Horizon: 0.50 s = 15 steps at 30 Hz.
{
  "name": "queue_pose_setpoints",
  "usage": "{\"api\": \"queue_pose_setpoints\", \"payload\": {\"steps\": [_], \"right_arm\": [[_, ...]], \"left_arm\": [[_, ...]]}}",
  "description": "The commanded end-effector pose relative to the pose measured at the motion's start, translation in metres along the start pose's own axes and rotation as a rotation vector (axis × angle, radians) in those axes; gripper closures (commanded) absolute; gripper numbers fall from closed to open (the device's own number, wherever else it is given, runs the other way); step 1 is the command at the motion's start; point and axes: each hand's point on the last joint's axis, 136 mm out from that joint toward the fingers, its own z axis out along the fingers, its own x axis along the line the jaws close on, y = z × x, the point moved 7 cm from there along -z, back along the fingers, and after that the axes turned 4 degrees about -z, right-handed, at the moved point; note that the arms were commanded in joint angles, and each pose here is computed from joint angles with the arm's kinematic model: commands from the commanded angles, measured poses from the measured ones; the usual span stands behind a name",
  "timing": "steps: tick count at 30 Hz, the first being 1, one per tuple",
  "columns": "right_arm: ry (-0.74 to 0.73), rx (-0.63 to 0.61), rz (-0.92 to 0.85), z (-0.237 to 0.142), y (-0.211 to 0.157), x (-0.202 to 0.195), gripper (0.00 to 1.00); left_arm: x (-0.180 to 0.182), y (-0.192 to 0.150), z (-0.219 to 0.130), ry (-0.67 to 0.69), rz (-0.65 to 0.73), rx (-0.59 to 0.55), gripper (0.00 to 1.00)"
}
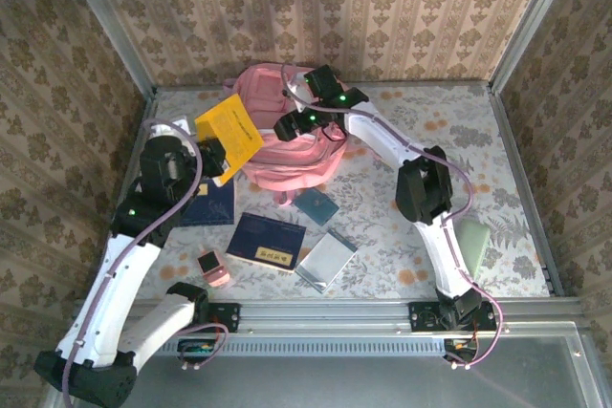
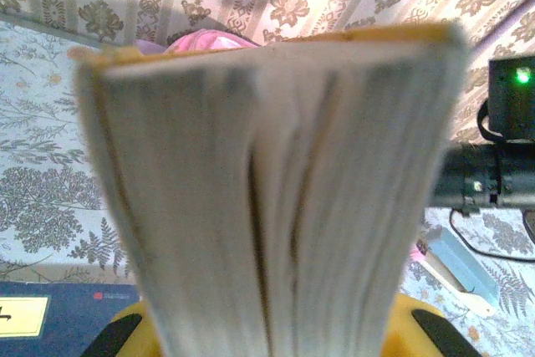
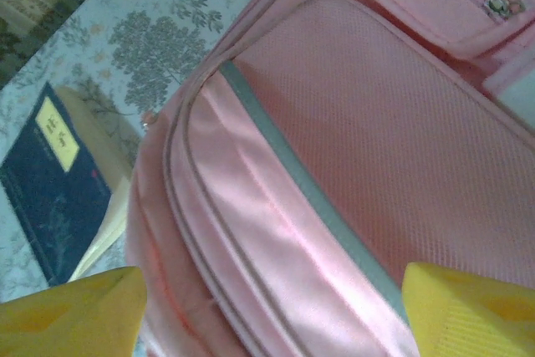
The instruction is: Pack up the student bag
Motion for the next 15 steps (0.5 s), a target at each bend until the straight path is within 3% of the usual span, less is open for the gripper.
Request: {"api": "queue_pose_setpoints", "payload": {"steps": [1, 10, 13, 15], "right_arm": [[-0.008, 0.112, -0.028, 0.019, -0.012, -0.003, 0.18], [-0.003, 0.199, -0.086, 0.049, -0.023, 0.002, 0.2], [0.024, 0.215, -0.086, 0.05, -0.027, 0.004, 0.24], [0.047, 0.221, -0.087, 0.05, -0.028, 0.006, 0.32]], "left_arm": [[-0.007, 0.019, -0.01, -0.037, 0.016, -0.1, 1.0], [-0.005, 0.014, -0.004, -0.043, -0.001, -0.078, 1.0], [-0.006, 0.014, -0.001, -0.049, -0.011, -0.07, 1.0], [-0.006, 0.014, 0.0, -0.053, -0.014, -0.068, 1.0]]}}
